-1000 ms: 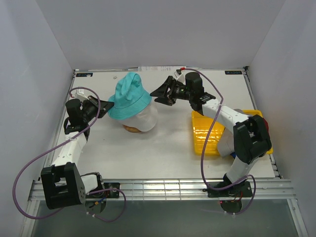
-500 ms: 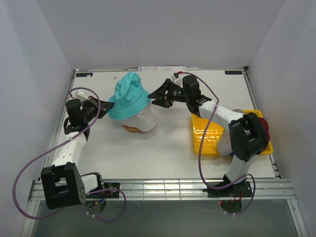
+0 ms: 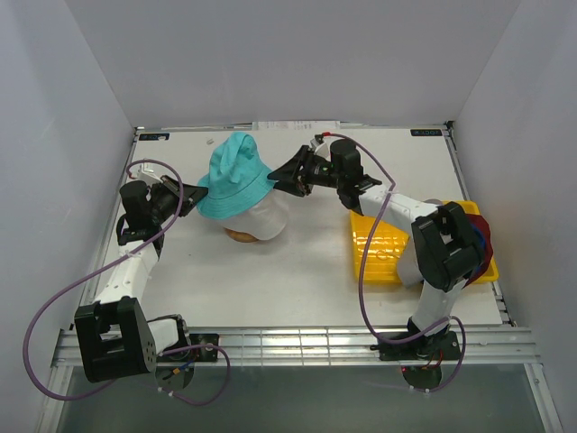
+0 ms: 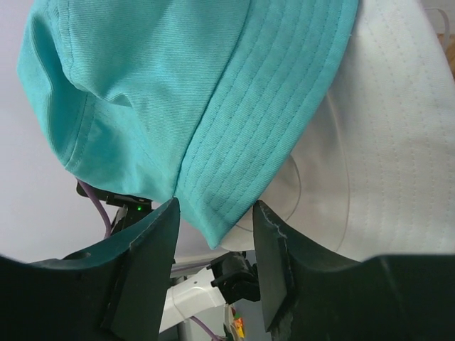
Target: Stack the hats
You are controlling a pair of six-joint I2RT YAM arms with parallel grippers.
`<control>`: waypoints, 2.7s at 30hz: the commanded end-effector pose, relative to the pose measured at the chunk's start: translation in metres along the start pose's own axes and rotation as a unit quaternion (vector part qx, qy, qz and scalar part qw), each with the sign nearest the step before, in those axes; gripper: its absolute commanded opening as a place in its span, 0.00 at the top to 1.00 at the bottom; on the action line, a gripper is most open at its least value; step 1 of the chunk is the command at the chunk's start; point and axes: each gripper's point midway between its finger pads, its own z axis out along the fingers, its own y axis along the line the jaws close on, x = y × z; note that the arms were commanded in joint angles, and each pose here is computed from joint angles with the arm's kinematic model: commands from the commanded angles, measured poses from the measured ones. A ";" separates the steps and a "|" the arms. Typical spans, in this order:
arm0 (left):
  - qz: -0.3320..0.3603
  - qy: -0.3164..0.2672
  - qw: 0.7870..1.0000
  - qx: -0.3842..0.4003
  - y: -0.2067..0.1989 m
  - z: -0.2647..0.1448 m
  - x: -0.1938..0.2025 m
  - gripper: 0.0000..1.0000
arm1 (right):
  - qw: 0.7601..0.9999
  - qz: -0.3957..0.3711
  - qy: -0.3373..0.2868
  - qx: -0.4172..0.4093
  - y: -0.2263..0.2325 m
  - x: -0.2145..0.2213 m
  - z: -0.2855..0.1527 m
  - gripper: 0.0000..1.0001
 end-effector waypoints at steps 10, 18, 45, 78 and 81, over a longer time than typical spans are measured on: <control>0.019 -0.009 1.000 0.000 -0.004 -0.004 -0.006 0.91 | 1.000 0.008 0.002 -0.020 -0.005 0.002 0.007 0.77; 0.018 -0.009 1.000 -0.008 0.000 -0.004 -0.005 0.91 | 1.000 0.008 0.009 -0.008 -0.022 0.010 0.003 0.91; -0.012 -0.024 0.995 -0.100 0.059 0.005 0.005 0.90 | 0.994 -0.056 0.021 0.093 -0.072 0.003 -0.012 0.92; 0.014 -0.043 0.990 -0.137 0.059 0.001 -0.014 0.41 | 0.985 -0.089 0.042 0.144 -0.087 -0.013 0.002 0.92; 0.021 -0.054 0.990 -0.132 0.050 0.001 -0.023 0.40 | 0.983 -0.085 0.048 0.153 -0.088 -0.013 0.001 0.92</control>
